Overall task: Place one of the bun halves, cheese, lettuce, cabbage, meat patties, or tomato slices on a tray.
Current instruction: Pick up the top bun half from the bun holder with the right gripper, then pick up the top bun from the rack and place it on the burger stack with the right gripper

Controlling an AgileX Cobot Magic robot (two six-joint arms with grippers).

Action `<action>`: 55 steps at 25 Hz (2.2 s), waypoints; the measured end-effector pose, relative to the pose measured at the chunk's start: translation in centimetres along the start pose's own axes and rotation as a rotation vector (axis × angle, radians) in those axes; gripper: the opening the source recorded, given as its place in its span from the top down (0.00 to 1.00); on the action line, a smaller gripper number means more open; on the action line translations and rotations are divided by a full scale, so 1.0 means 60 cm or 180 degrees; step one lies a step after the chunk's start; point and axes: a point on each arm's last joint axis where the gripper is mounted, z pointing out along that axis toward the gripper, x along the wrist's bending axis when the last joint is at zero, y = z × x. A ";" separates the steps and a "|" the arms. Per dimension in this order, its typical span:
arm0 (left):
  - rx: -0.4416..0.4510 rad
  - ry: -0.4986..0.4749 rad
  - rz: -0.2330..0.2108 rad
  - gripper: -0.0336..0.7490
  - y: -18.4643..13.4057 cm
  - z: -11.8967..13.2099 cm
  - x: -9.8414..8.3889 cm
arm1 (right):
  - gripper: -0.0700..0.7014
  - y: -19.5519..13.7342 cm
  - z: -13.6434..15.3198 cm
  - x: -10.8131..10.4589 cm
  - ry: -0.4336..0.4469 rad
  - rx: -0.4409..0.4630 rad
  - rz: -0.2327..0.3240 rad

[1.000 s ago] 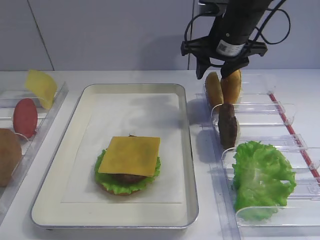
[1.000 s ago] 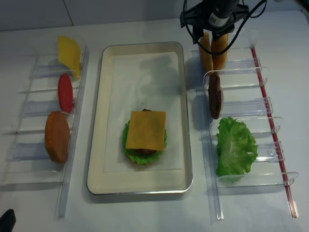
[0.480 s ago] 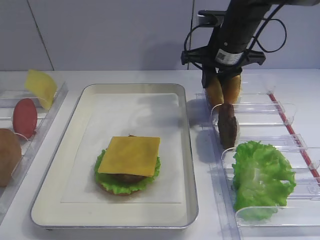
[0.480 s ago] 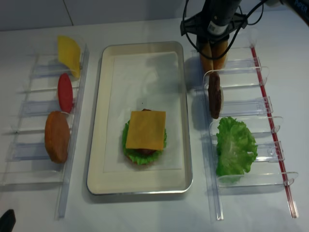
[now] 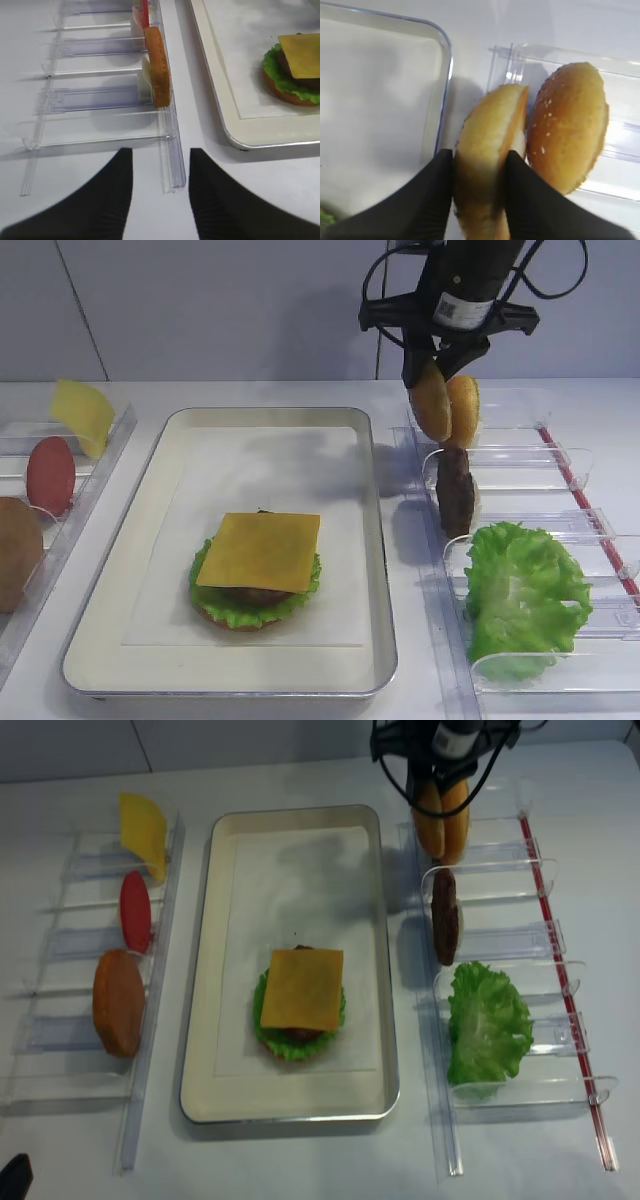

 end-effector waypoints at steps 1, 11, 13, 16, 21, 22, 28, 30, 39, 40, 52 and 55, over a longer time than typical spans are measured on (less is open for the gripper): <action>0.0000 0.0000 0.0000 0.63 0.000 0.000 0.000 | 0.55 0.003 -0.008 0.002 0.0013 -0.0014 -0.0005; 0.0000 0.0000 0.0000 0.63 0.000 0.000 0.000 | 0.55 -0.003 -0.117 0.055 0.0939 -0.0397 -0.0447; 0.0000 0.0000 0.0000 0.63 0.000 0.000 0.000 | 0.55 -0.014 -0.146 0.062 0.1072 -0.0488 -0.0533; 0.0000 0.0000 0.0000 0.63 0.000 0.000 0.000 | 0.55 -0.043 -0.173 0.069 0.1276 -0.0512 -0.0654; 0.0000 0.0000 0.0000 0.63 0.000 0.000 0.000 | 0.55 -0.108 -0.177 0.075 0.1706 -0.0349 -0.0766; 0.0000 0.0000 0.0000 0.63 0.000 0.000 0.000 | 0.55 -0.122 -0.172 0.076 0.1812 -0.0345 -0.0758; 0.0000 0.0000 0.0000 0.63 0.000 0.000 0.000 | 0.55 -0.196 -0.130 0.074 0.2336 -0.0470 -0.0596; 0.0000 0.0000 0.0000 0.63 0.000 0.000 0.000 | 0.55 -0.218 -0.111 0.072 0.2493 -0.0481 -0.0484; 0.0000 0.0000 0.0000 0.63 0.000 0.000 0.000 | 0.56 -0.273 -0.063 0.066 0.3016 -0.0676 -0.0167; 0.0000 0.0000 0.0000 0.63 0.000 0.000 0.000 | 0.56 -0.279 -0.057 0.064 0.3034 -0.0691 -0.0158; 0.0000 0.0000 0.0000 0.63 0.000 0.000 0.000 | 0.56 -0.275 -0.004 0.073 0.3333 -0.0656 0.0485; 0.0000 0.0000 0.0000 0.63 0.000 0.000 0.000 | 0.56 -0.278 0.027 0.082 0.3328 -0.0432 0.0564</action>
